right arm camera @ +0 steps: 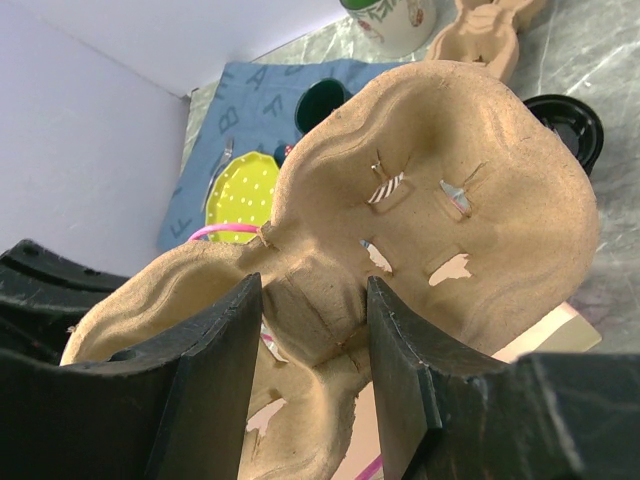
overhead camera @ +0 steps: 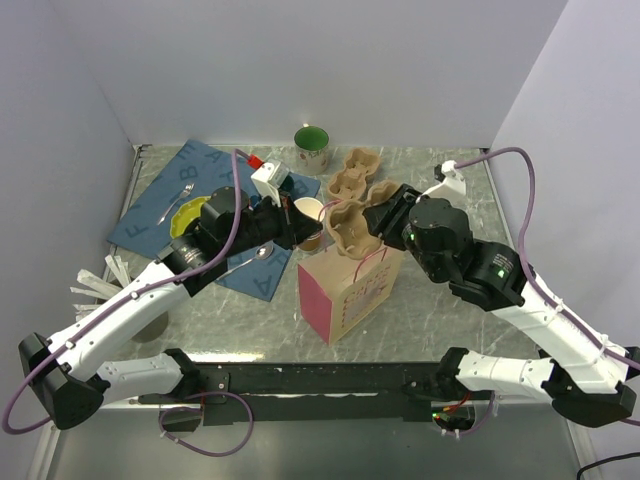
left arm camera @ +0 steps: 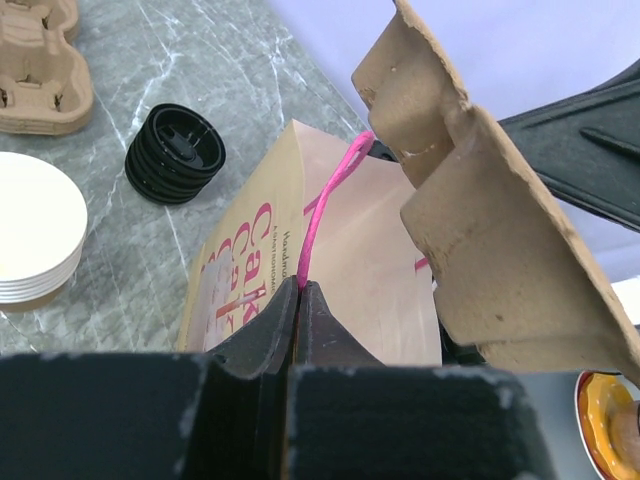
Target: Pack the takeout coffee
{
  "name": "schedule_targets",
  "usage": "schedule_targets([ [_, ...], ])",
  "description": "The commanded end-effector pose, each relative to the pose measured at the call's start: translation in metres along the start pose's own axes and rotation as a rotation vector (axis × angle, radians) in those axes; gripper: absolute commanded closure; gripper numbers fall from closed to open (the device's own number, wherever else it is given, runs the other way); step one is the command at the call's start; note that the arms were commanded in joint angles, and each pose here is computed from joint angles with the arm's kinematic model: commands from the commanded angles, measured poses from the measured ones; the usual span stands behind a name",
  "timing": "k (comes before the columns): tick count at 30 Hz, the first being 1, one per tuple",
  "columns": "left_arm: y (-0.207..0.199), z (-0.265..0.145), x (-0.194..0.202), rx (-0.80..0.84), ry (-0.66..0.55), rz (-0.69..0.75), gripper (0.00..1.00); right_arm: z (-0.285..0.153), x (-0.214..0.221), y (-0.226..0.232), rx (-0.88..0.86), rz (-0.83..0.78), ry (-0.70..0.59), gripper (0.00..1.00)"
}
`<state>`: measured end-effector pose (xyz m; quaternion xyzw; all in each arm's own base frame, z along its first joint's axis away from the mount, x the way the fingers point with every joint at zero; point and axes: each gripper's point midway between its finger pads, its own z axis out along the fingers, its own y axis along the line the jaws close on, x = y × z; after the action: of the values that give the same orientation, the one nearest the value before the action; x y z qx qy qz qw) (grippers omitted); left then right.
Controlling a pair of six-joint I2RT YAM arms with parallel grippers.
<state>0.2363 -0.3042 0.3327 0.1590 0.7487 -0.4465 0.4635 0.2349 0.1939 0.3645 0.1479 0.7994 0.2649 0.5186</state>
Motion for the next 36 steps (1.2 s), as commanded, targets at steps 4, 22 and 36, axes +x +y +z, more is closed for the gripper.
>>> schedule_targets([
  [4, -0.004, 0.001, -0.012, -0.007, -0.016, -0.020, 0.99, -0.012, -0.001, 0.016, -0.071, 0.003, 0.007, 0.63],
  [22, -0.004, -0.003, -0.011, -0.005, -0.019, -0.017, 0.99, -0.015, 0.019, 0.006, -0.045, -0.012, 0.070, 0.62],
  [36, -0.005, -0.002, -0.012, -0.003, -0.016, -0.011, 0.99, -0.022, -0.010, -0.024, -0.014, -0.407, 0.100, 0.38],
])
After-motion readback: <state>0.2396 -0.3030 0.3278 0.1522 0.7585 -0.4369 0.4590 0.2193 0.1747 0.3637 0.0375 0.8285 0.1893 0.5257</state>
